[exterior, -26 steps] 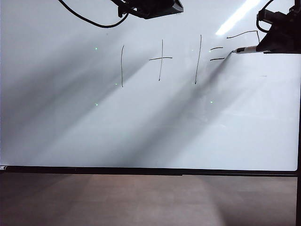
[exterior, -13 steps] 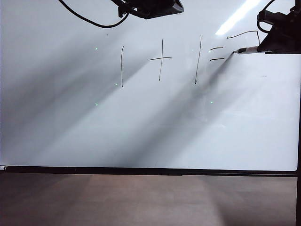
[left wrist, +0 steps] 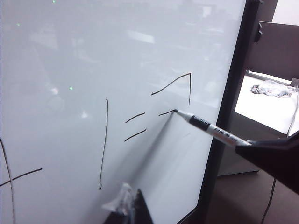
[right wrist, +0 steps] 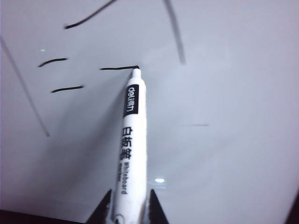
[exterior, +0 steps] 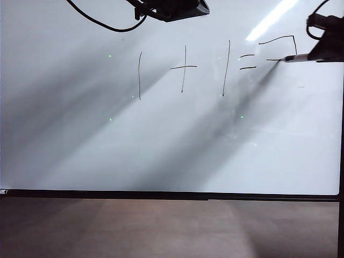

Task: Reach to the right to find the marker pen, pick it up, and write the answer to the math problem on the whiteboard.

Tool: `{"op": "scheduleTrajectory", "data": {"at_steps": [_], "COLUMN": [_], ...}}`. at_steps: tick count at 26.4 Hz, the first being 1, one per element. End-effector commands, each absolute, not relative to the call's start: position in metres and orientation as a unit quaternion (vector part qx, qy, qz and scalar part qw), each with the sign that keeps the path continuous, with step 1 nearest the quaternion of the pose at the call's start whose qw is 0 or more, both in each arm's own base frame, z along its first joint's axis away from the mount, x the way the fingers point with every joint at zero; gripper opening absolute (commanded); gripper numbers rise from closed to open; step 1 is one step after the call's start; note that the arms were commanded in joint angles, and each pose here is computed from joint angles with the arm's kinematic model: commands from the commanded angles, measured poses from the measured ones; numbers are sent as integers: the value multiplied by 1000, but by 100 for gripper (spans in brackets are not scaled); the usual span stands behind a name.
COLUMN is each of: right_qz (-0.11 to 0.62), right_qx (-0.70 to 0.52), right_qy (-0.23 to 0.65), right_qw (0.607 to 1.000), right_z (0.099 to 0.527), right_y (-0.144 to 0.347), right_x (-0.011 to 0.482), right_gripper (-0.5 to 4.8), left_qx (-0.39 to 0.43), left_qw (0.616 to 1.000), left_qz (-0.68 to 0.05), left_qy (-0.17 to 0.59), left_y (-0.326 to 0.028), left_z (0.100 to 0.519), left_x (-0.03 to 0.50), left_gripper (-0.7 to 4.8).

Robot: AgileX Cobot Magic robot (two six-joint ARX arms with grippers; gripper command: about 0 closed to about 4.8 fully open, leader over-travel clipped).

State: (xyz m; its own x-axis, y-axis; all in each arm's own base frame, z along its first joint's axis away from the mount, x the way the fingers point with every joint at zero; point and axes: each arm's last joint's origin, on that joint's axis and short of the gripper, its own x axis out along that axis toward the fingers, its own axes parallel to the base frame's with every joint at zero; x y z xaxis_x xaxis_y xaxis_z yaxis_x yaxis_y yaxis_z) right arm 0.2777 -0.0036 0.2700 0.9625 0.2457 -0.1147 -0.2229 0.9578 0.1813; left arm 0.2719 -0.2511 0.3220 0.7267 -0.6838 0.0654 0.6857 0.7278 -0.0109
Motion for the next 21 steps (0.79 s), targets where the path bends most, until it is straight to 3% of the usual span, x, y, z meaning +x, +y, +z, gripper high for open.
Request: {"op": "scheduleTrajectory", "data": {"at_steps": [1, 7, 10, 21], "right_qz": [88, 80, 110, 173], "right_qx": [84, 87, 89, 87], "right_qy": [53, 54, 53, 55], "right_qw": [991, 992, 989, 980], "right_z": [275, 274, 275, 278], "right_y": [-15, -32, -33, -1], "right_x": [278, 276, 275, 275], "right_gripper": [-3, -3, -3, -3], "left_qx": [-15, -15, -14, -14], "left_qw": [928, 928, 929, 929], "left_qz": [-370, -370, -370, -370], "left_qy": [-35, -35, -32, -32], "left_y": [-251, -251, -251, -251], "left_z": [325, 325, 324, 324], "left_x": [271, 271, 271, 271], "left_gripper": [-5, -4, -4, -5]}}
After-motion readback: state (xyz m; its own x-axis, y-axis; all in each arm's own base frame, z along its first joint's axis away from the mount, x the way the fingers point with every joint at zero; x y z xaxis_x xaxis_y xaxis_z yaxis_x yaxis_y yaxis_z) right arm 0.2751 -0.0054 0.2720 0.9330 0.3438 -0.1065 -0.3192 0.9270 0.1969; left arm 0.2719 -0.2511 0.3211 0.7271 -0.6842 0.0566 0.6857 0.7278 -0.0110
